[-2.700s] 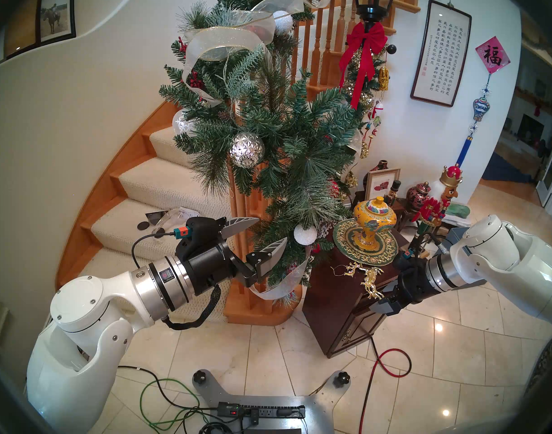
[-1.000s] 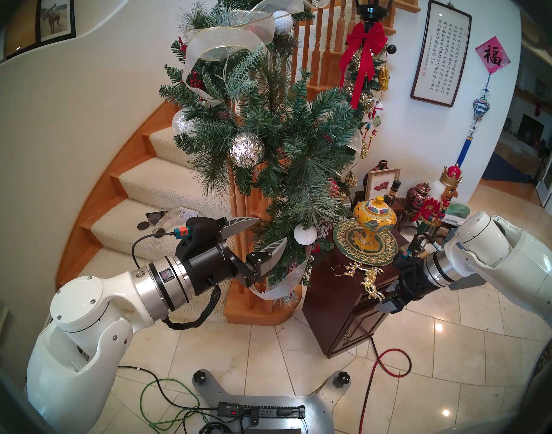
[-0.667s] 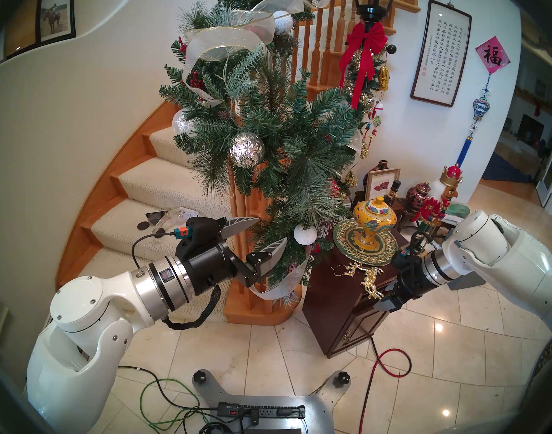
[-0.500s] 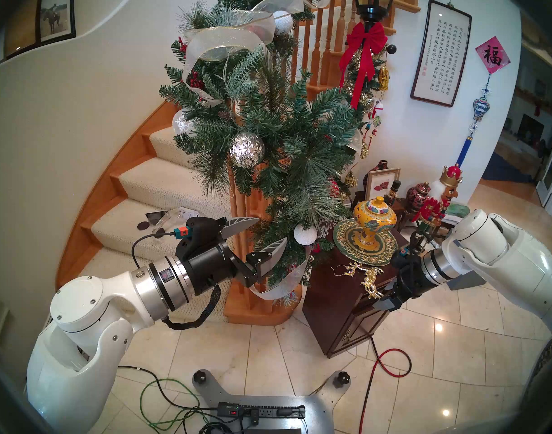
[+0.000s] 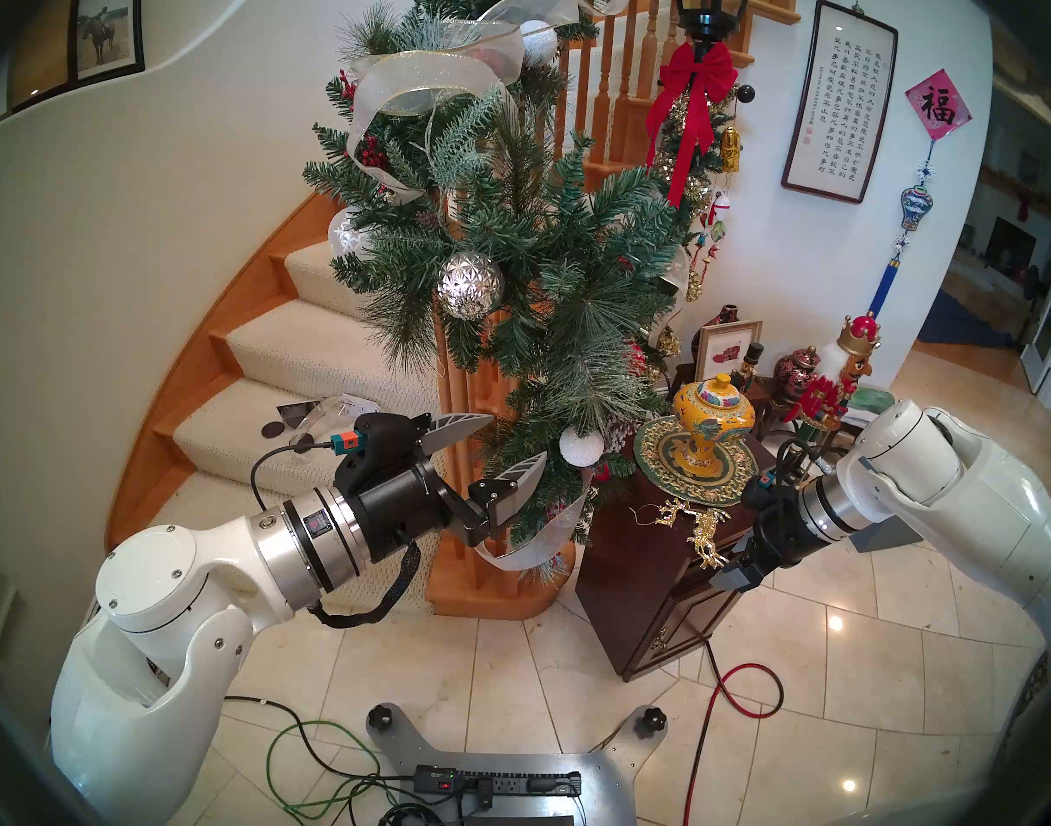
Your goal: Hang the ornament onto the Christmas-tree-style decoration
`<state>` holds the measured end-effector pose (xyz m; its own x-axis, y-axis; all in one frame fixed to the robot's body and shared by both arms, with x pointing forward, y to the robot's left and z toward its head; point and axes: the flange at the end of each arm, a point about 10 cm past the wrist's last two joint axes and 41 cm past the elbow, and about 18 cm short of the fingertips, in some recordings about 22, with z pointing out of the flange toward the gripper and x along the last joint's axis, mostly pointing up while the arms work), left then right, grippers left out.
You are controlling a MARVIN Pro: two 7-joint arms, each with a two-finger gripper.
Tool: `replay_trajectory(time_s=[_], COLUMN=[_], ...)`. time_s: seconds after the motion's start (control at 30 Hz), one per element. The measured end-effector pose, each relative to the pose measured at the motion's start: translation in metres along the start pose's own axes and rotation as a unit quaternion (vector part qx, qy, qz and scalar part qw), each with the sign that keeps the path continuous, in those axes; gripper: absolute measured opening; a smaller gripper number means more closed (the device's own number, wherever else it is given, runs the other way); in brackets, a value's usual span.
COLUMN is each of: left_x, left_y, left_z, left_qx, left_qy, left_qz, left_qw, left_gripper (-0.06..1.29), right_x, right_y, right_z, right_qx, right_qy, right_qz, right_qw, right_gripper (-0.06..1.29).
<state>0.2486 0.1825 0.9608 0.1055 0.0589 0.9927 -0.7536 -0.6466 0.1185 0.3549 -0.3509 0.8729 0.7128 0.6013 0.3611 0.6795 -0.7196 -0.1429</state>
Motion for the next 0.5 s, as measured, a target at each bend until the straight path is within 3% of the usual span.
replay_trajectory(time_s=[0.5], left_x=[0.0], left_y=[0.0], left_z=[0.0], left_qx=[0.0], left_qy=[0.0], left_qz=[0.0], left_qw=[1.0], left_gripper=[1.24], right_x=[-0.007], right_y=[0.011], right_z=[0.007], right_qx=[-0.019], right_qy=[-0.006], right_qz=[0.008], right_qw=[0.9998], right_gripper=[1.24])
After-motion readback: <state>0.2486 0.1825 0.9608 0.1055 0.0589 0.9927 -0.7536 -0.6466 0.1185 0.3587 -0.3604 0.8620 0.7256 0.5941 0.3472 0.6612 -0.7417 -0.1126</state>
